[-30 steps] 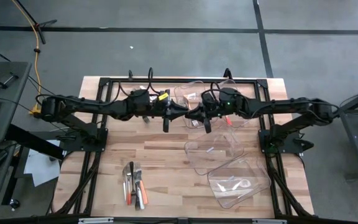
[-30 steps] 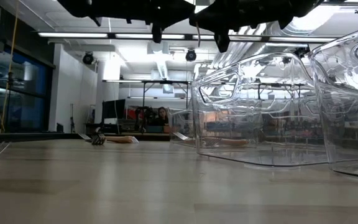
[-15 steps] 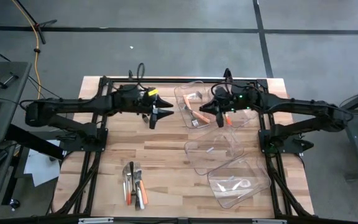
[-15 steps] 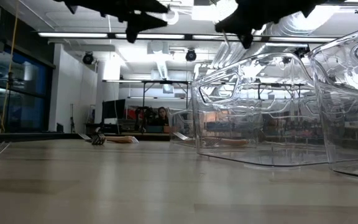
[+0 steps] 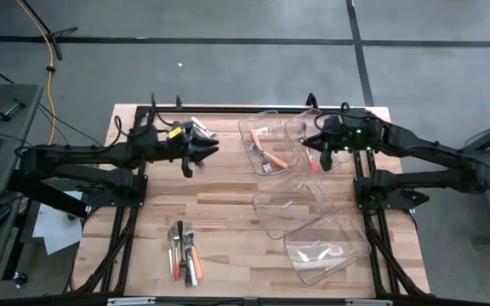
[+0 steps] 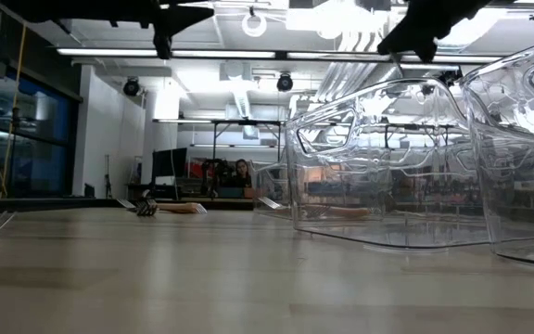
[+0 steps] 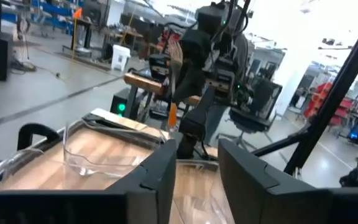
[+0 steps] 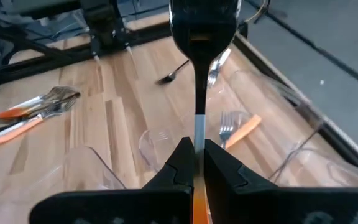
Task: Sort silverware by color (type)
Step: Put the orange fork into the right transparent bin
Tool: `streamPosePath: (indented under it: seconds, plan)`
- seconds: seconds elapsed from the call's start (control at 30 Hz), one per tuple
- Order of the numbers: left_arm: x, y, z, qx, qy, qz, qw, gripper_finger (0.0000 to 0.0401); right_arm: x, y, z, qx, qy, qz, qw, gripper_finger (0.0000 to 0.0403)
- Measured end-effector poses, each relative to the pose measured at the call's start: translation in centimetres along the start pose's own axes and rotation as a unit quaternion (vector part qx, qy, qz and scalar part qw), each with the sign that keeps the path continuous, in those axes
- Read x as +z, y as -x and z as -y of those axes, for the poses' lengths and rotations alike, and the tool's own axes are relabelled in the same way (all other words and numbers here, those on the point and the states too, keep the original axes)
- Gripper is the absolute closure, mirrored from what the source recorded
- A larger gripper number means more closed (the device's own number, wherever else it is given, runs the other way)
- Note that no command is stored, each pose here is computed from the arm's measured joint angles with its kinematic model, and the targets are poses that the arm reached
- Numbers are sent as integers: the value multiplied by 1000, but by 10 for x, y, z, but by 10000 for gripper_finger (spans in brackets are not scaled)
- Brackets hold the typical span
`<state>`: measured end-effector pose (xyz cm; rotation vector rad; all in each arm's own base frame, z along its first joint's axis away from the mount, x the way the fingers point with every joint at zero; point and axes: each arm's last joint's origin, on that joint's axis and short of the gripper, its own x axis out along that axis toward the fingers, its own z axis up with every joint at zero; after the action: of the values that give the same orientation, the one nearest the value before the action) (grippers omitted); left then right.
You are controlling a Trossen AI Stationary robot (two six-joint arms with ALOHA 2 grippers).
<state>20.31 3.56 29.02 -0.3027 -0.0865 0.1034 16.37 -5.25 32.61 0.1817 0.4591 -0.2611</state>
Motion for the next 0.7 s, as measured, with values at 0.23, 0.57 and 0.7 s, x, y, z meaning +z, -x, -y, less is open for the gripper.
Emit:
streamPosePath:
  seconds: [0.23,0.57,0.7]
  plan:
    - [0,3,0,1,-23,3,1000,389,3,14,0,17,1,33,999,400]
    - [0,3,0,-4,-13,2,1000,400,4,12,6,-30,-26,38,998,400]
    - [0,3,0,-4,-7,2,1000,400,0,4,23,-85,-65,3,994,400]
